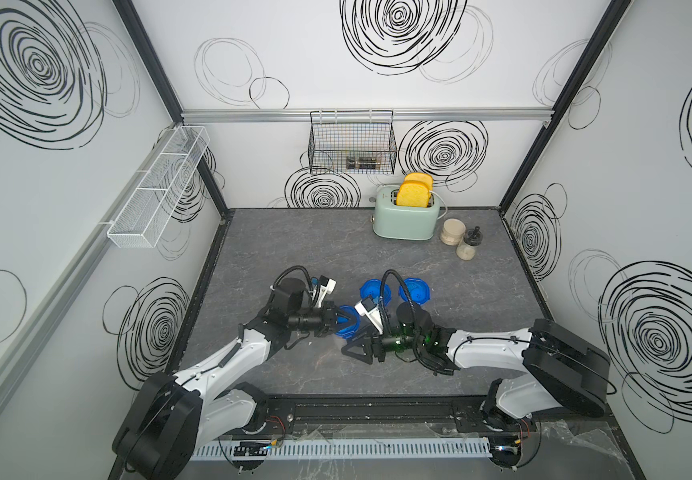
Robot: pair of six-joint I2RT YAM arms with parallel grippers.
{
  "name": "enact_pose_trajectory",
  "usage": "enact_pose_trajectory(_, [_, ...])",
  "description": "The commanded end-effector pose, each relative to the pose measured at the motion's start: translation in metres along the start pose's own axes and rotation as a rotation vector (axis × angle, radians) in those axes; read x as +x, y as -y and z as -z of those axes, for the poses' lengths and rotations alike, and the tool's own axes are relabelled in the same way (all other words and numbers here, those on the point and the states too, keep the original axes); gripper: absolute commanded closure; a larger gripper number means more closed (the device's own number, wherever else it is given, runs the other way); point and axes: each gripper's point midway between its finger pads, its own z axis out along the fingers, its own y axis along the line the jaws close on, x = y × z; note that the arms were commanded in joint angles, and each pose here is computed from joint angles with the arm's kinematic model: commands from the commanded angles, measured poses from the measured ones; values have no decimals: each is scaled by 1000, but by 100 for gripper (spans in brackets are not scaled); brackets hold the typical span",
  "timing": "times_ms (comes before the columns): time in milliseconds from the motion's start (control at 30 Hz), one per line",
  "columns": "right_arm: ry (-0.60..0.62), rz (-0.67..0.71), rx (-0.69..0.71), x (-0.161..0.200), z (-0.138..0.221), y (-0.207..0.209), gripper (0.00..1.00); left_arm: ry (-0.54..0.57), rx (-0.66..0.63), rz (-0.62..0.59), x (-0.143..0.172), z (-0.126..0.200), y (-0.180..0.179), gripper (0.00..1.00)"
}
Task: Take out toiletry kits
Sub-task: Unfasten the latch on the container.
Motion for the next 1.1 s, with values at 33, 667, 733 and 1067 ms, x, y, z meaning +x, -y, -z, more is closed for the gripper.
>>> enact_pose_trajectory(33, [136,93,-93,-33,0,-31,36,-14,-127,113,14,-2,-47,100])
enact_pose_trajectory(667, [223,54,-158,-40,6,-42,36,-9,-134,125,18,-2,-56,100])
enact_pose_trajectory(733, [216,85,-180,-40,5,-46,36,-11,-134,127,18,-2,-57,100])
enact_pose_trajectory(1067, [274,228,-271,-47,12,-66,36,3,-161,131,18,-3,-64,100])
